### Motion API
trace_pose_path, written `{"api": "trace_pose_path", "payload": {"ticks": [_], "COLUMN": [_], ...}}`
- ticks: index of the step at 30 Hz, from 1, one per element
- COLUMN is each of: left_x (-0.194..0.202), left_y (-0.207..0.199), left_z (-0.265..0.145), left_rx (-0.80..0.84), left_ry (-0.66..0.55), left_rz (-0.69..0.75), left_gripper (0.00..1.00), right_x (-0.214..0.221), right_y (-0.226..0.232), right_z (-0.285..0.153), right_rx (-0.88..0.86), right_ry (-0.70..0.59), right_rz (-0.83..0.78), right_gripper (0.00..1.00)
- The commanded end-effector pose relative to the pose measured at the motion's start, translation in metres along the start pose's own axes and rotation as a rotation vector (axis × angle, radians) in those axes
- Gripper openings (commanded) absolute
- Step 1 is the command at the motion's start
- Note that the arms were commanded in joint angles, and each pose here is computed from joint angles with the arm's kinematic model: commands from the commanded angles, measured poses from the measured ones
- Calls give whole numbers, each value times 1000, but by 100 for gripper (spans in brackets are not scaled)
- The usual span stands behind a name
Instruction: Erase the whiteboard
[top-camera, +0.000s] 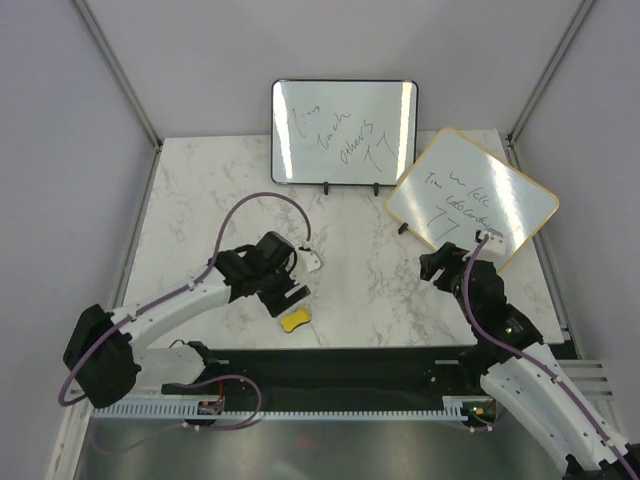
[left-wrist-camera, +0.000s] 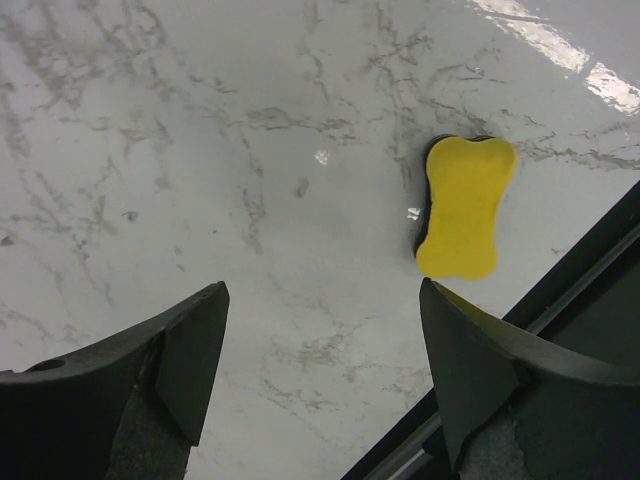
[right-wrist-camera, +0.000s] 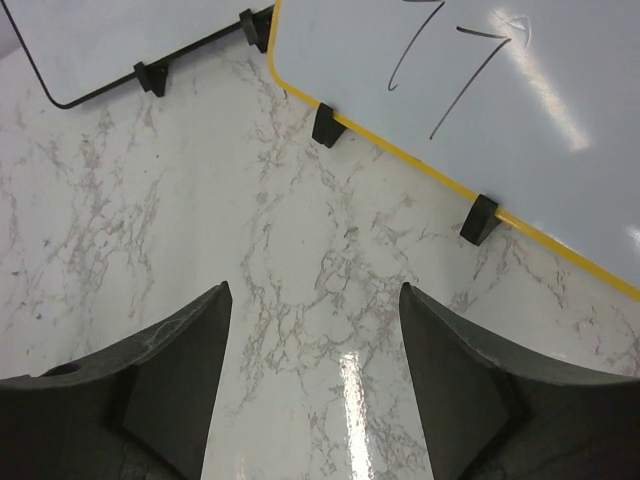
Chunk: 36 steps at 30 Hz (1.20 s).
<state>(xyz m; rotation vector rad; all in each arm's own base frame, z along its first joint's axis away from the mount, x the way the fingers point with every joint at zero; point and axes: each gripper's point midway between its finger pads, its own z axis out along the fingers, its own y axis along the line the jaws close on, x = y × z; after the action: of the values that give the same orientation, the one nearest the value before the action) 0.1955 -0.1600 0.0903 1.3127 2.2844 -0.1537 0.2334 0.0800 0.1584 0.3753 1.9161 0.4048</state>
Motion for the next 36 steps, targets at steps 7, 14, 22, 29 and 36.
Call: {"api": "trace_pose_path", "payload": {"ticks": [7,14,22,29,36], "left_x": [-18,-14,12,12,15], "left_y": [-54,-72,-81,-74,-70], "left_z": [38,46,57,54,58], "left_rx": [126,211,177,139,113], "left_ry": [96,155,266,258,268], "left_rz": [64,85,192,187,190], "left_gripper": [81,74,75,75,57], "right_x": [-6,-6,-7,-9,-8], "right_y": [0,-8,-14,-16,-19], "right_z": [9,4,2,-1,-2], "right_rx": [71,82,113,114,123], "right_ry": [5,-21,-26,-39,-43], "right_rz": [65,87,75,74,70], "right_gripper": [75,74,74,74,74]}}
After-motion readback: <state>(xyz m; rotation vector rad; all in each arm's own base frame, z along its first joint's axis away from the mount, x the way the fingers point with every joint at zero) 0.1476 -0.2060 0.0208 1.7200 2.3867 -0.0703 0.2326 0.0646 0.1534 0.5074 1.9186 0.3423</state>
